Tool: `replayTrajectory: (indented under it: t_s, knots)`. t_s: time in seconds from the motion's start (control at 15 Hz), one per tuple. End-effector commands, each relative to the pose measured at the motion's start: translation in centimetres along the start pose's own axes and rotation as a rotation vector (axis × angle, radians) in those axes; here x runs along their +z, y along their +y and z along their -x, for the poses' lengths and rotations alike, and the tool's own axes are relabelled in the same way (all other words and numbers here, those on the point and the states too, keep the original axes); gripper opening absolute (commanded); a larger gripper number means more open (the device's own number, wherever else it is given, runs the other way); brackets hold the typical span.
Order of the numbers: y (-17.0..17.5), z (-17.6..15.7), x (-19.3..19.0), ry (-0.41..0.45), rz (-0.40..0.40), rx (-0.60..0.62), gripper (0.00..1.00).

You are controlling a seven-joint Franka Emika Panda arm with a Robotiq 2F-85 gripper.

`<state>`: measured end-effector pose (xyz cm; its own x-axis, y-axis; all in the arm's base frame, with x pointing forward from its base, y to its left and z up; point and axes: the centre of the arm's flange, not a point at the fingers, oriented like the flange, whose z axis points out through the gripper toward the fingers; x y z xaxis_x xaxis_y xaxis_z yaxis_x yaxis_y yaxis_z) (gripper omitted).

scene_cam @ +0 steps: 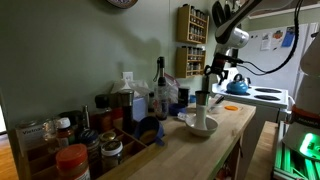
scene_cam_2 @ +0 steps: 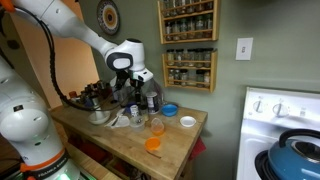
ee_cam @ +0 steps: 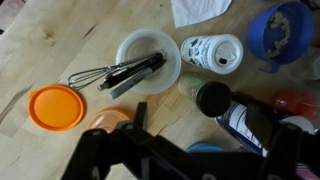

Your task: Remove the white plate from the bottle, then move the white bottle to the left

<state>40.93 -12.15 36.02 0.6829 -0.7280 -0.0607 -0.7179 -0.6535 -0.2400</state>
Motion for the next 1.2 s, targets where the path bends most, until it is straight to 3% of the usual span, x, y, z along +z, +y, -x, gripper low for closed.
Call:
replayTrajectory:
  t_s: [0.0, 0.07, 0.13, 0.8, 1.13]
  knots:
    - [-1.4, 3.3, 0.5, 0.050, 0.038, -0.003, 1.00]
    - [-1.7, 3.7, 0.7, 0.033, 0.048, -0.014, 1.00]
    - [-1.7, 2.0, 0.5, 0.021, 0.027, -0.013, 1.00]
    - [-2.2, 2.8, 0.7, 0.021, 0.038, -0.020, 1.00]
    - [-4.0, 4.1, 1.0, 0.016, 0.046, -0.056, 1.00]
